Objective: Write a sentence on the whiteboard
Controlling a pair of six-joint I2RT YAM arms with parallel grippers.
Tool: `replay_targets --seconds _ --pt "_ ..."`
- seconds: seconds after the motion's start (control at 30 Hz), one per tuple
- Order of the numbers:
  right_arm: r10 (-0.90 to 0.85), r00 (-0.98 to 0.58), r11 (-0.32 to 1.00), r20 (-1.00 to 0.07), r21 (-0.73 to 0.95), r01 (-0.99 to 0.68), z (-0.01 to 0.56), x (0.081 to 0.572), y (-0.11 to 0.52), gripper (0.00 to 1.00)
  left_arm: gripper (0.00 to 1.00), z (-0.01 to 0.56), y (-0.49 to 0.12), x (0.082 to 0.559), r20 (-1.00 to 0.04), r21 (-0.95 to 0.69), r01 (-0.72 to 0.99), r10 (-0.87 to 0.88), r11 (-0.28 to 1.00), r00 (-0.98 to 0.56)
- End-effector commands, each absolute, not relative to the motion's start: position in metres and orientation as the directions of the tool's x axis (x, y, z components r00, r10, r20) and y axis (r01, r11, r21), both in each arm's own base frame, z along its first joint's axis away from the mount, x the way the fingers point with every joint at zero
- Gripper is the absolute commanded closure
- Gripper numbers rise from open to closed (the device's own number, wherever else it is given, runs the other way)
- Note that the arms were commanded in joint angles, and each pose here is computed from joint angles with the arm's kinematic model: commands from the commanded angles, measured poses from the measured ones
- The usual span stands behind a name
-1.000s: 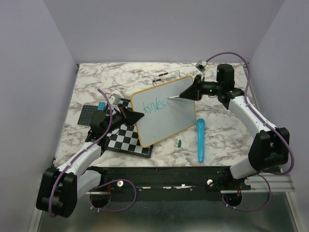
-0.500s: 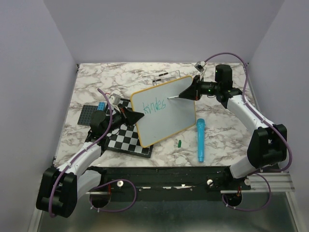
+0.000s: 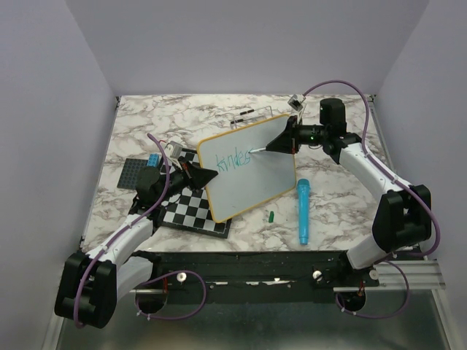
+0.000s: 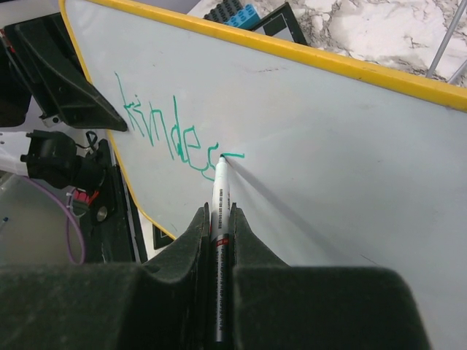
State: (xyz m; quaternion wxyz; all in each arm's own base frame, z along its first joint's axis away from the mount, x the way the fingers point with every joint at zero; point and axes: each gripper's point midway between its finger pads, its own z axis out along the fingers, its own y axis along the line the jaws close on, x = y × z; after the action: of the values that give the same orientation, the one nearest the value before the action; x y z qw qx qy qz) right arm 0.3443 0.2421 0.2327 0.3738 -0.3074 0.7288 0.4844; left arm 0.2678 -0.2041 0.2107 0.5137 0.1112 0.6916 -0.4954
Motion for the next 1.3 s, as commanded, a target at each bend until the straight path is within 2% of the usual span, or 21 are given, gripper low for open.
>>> replay_targets --seconds 0.0,0.5,0.93,1.27 --pt "-0.101 -0.522 0.378 -0.847 0.453 -0.808 0.227 0.347 0.239 0.99 1.0 0.237 -0.21 0.261 -0.871 -0.482 0.754 -0.339 0.446 -0.356" --pt "-0.084 -0.546 0.42 -0.833 0.468 -0.778 0.219 0.35 0.217 0.99 1.0 0.237 -0.21 0.262 -0.871 -0.482 0.752 -0.338 0.45 -0.356" --pt "-0.117 -0.59 0.354 -0.799 0.522 -0.776 0.205 0.333 0.228 0.99 1.0 0.237 -0.21 0.262 -0.871 -0.482 0.753 -0.337 0.448 -0.357" --pt "-0.063 -0.435 0.269 -0.898 0.404 -0.874 0.285 0.313 0.227 0.99 1.0 0.234 -0.21 0.262 -0.87 -0.485 0.749 -0.337 0.451 -0.36"
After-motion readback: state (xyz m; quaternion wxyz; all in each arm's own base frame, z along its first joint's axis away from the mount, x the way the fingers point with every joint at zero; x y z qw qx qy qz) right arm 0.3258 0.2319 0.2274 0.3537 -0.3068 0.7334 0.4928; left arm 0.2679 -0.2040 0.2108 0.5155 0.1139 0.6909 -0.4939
